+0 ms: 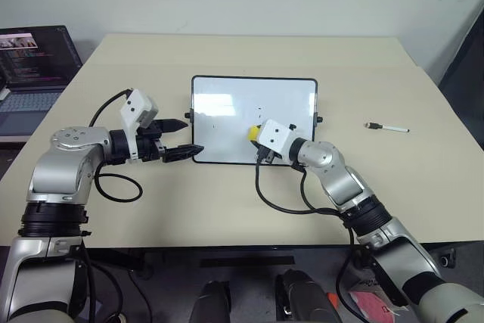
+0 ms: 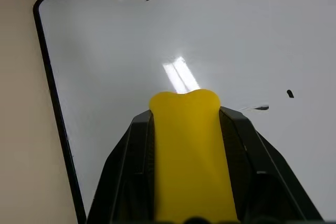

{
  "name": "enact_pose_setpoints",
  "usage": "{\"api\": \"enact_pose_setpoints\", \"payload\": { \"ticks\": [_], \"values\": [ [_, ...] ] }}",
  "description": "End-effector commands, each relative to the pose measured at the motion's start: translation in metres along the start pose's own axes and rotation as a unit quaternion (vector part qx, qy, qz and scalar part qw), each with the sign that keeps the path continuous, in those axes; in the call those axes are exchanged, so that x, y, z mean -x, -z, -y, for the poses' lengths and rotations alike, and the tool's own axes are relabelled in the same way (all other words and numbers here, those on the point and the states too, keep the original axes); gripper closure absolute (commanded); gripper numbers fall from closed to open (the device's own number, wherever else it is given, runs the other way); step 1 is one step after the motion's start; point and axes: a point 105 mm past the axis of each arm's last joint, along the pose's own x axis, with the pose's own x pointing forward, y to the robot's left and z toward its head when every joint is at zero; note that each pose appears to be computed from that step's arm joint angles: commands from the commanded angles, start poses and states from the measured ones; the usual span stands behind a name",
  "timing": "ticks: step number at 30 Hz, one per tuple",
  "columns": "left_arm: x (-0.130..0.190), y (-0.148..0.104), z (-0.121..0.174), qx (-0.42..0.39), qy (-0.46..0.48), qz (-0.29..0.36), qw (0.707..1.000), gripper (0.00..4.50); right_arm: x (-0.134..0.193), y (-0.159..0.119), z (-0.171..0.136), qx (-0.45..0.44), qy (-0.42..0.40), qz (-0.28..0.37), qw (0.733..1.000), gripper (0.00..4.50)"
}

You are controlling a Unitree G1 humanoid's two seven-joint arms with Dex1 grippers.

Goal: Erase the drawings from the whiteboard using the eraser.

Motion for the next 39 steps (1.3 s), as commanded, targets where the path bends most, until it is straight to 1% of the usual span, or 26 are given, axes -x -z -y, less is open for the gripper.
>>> {"api": "enact_pose_setpoints", "payload": {
  "ticks": [1, 3, 7, 9, 12, 17, 20, 22, 26, 33, 36, 39],
  "values": [
    [0.007, -0.007, -0.004, -0.017, -0.010, 0.004, 1.000, 0.00, 0.001, -0.007, 0.026, 0.008, 0.039, -0.004, 0.999, 3.12],
    [0.007, -0.006, -0.004, -0.017, -0.010, 0.001, 1.000, 0.00, 0.000, -0.014, 0.050, 0.012, 0.069, -0.002, 0.998, 3.12],
    [0.007, -0.005, -0.004, -0.017, -0.009, -0.001, 1.000, 0.00, 0.000, -0.020, 0.078, 0.017, 0.105, -0.001, 0.994, 3.12],
    [0.007, -0.004, -0.004, -0.017, -0.008, -0.002, 1.000, 0.00, 0.000, -0.021, 0.086, 0.017, 0.113, -0.002, 0.993, 3.12],
    [0.007, -0.003, -0.004, -0.016, -0.008, -0.003, 1.000, 0.00, -0.002, -0.019, 0.083, 0.018, 0.103, -0.004, 0.994, 3.12],
    [0.008, 0.000, -0.002, -0.014, -0.008, -0.005, 1.000, 0.00, -0.004, 0.000, 0.044, 0.010, 0.039, -0.025, 0.999, 3.12],
    [0.009, 0.002, -0.002, -0.012, -0.007, -0.008, 1.000, 0.00, -0.001, 0.011, 0.026, 0.011, 0.000, -0.045, 0.999, 3.12],
    [0.010, 0.003, -0.002, -0.011, -0.008, -0.009, 1.000, 0.00, 0.001, 0.014, 0.019, 0.011, -0.020, -0.057, 0.998, 3.12],
    [0.009, 0.003, -0.002, -0.011, -0.007, -0.010, 1.000, 0.00, 0.000, 0.007, 0.028, 0.010, -0.009, -0.057, 0.998, 3.12],
    [0.008, 0.002, -0.002, -0.013, -0.004, -0.009, 1.000, 0.00, -0.005, -0.012, 0.075, 0.016, 0.073, -0.047, 0.996, 3.12],
    [0.008, 0.001, -0.002, -0.013, -0.004, -0.009, 1.000, 0.00, -0.006, -0.010, 0.084, 0.020, 0.080, -0.054, 0.995, 3.12],
    [0.009, 0.001, -0.003, -0.013, -0.005, -0.009, 1.000, 0.00, -0.004, -0.001, 0.080, 0.024, 0.065, -0.066, 0.995, 3.12]
  ]
}}
